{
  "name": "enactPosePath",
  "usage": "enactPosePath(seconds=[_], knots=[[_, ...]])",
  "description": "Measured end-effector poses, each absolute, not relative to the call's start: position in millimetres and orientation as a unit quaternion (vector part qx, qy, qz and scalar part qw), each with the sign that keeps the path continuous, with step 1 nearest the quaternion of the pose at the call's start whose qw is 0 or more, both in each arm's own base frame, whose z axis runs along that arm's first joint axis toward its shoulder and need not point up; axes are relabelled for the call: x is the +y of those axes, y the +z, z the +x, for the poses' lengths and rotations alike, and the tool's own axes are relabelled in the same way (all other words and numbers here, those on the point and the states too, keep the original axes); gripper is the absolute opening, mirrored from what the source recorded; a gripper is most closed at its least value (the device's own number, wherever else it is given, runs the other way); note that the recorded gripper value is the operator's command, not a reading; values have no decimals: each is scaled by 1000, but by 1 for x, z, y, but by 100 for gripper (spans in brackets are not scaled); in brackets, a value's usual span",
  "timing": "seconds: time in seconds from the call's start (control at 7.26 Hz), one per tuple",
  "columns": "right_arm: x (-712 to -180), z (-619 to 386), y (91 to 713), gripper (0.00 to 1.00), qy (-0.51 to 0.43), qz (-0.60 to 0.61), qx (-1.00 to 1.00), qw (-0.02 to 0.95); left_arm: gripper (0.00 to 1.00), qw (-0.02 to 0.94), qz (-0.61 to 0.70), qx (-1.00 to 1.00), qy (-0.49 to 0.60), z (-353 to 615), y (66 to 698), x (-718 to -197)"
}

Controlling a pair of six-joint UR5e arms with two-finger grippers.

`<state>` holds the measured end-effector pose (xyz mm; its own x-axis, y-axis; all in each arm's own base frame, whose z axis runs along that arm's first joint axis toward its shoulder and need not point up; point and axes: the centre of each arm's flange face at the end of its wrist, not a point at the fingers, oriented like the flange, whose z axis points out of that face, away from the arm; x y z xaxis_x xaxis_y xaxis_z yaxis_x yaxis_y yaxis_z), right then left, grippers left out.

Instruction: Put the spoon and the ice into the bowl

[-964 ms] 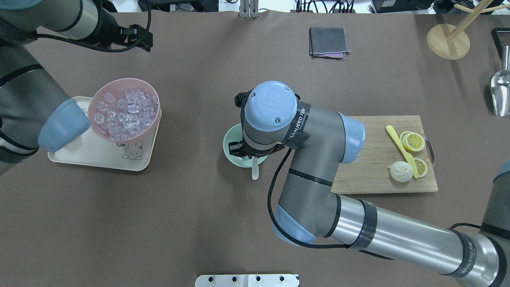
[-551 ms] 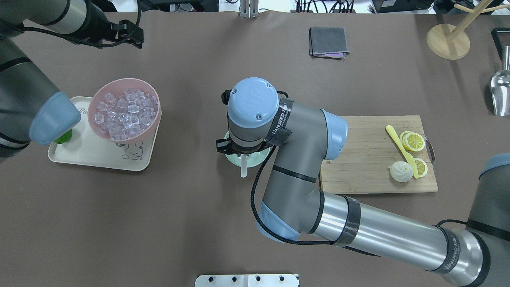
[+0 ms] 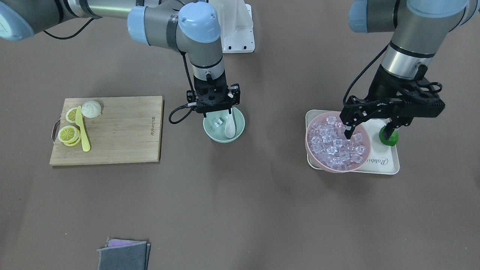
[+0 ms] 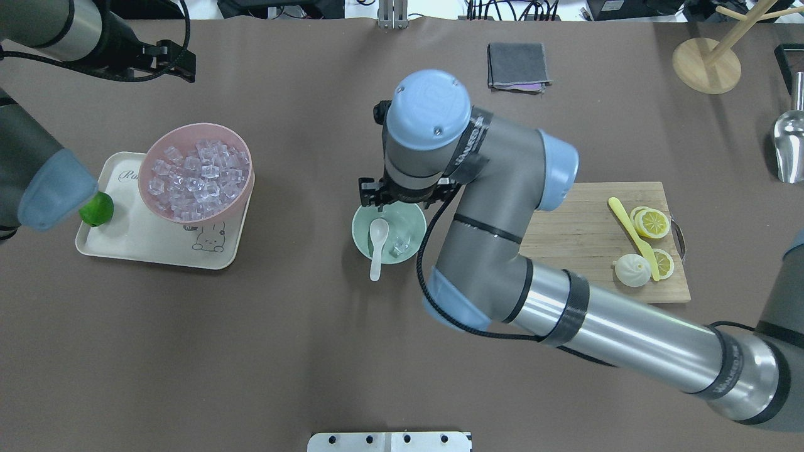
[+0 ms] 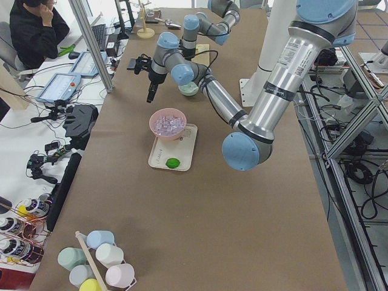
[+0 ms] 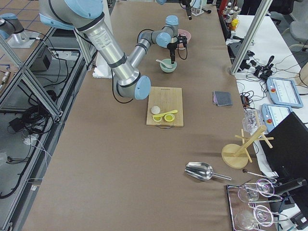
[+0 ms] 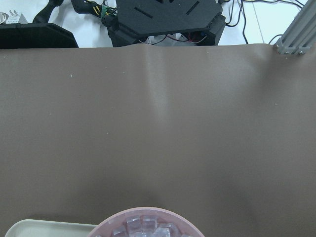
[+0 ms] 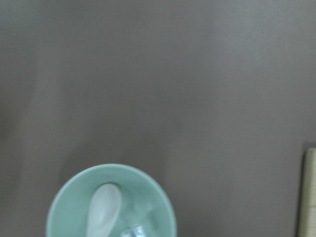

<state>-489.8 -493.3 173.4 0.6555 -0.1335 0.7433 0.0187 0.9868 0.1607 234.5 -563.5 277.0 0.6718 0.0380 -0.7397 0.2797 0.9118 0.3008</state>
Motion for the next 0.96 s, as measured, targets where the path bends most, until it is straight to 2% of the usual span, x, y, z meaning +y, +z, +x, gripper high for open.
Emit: enactPosePath(seconds=[0.41, 0.69, 0.96], knots=[[-542, -308, 298, 100, -149, 100, -401, 898, 98, 909, 218, 355, 3, 158, 347, -558], [-533, -212, 376, 100, -147, 94, -388, 905, 98, 925, 226, 300, 45, 85, 410, -549], [-535, -169, 425, 100, -115, 86, -348, 927, 98, 939, 204, 276, 37, 47, 461, -529]])
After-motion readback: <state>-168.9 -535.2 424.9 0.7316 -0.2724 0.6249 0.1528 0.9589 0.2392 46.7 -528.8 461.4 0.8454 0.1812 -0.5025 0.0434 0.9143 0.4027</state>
